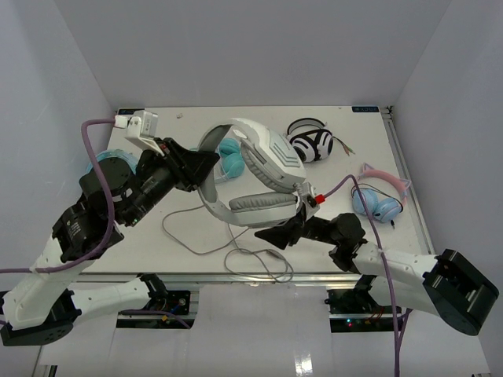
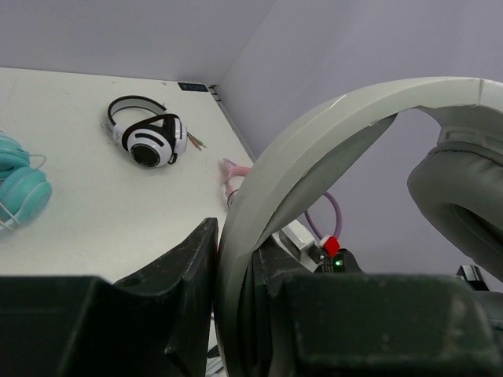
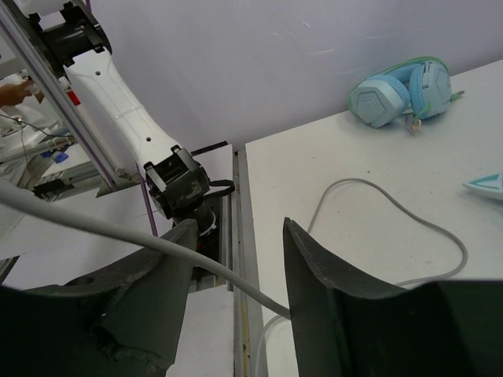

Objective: Wrap the headphones

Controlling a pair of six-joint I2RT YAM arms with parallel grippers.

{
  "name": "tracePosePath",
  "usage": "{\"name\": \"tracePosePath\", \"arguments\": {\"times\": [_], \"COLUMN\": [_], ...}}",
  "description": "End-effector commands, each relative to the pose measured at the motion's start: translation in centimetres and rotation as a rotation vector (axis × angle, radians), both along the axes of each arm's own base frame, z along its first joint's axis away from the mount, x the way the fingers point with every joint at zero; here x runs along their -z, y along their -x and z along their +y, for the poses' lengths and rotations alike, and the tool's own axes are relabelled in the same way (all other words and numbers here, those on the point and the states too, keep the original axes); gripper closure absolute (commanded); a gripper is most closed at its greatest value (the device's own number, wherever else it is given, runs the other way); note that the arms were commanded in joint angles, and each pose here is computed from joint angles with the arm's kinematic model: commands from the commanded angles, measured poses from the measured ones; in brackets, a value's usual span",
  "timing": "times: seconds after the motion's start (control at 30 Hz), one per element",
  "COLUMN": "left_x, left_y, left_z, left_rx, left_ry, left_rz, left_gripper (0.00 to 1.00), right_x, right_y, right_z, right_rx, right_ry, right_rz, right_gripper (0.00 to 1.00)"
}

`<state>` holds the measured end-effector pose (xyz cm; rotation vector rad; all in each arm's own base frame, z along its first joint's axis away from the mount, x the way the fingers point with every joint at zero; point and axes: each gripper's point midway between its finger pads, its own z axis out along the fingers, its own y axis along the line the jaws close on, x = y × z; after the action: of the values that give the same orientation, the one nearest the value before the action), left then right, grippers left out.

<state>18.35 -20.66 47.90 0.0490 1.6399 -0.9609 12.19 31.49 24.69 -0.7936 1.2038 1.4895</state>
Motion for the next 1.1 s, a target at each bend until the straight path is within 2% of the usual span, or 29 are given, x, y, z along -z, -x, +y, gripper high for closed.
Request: {"name": "tracePosePath", "arguments": {"times": [0.0,0.43,0.5,0.53,0.6,0.63,0.7,0.87,0.97,1.07], "left_x": [-3.8,-3.2,-3.2,-3.4,-3.6,-3.7,-3.5,-0.2,3.1,7.5], "left_y": [1.8,2.0,2.2,2.5,3.3,3.9,6.2,10.9,11.6,10.8], "left_z": [0.3,0.8,0.8,0.6,-0.1,-0.7,-3.0,-6.3,-6.9,-7.9], "left_rx": [0.067,0.057,0.067,0.087,0.15,0.194,0.379,0.731,0.813,0.825], "left_ry": [0.194,0.245,0.255,0.263,0.255,0.235,0.165,0.043,-0.068,-0.155], "left_rz": [-0.046,-0.03,-0.031,-0.039,-0.07,-0.1,-0.144,-0.105,-0.075,-0.025], "left_gripper": [1.0,1.0,1.0,1.0,1.0,1.0,1.0,1.0,1.0,1.0], "right_x": [-2.3,0.0,0.6,0.6,0.9,1.1,1.5,1.9,0.5,-1.2], "right_y": [0.6,1.2,1.2,1.2,0.9,0.6,-0.1,-1.6,-3.0,-5.8], "right_z": [0.4,3.4,3.8,3.9,4.1,4.1,4.0,3.8,2.7,1.4], "right_rx": [-0.017,-0.081,-0.088,-0.089,-0.08,-0.065,-0.02,0.066,0.17,0.319], "right_ry": [-0.1,-0.051,-0.042,-0.043,-0.037,-0.033,-0.009,0.071,0.087,0.171], "right_rz": [-0.084,-0.053,-0.036,-0.031,-0.015,-0.007,-0.001,-0.015,-0.049,-0.03], "right_gripper": [0.5,0.55,0.6,0.7,0.89,0.92,0.92,0.92,0.92,0.92]}}
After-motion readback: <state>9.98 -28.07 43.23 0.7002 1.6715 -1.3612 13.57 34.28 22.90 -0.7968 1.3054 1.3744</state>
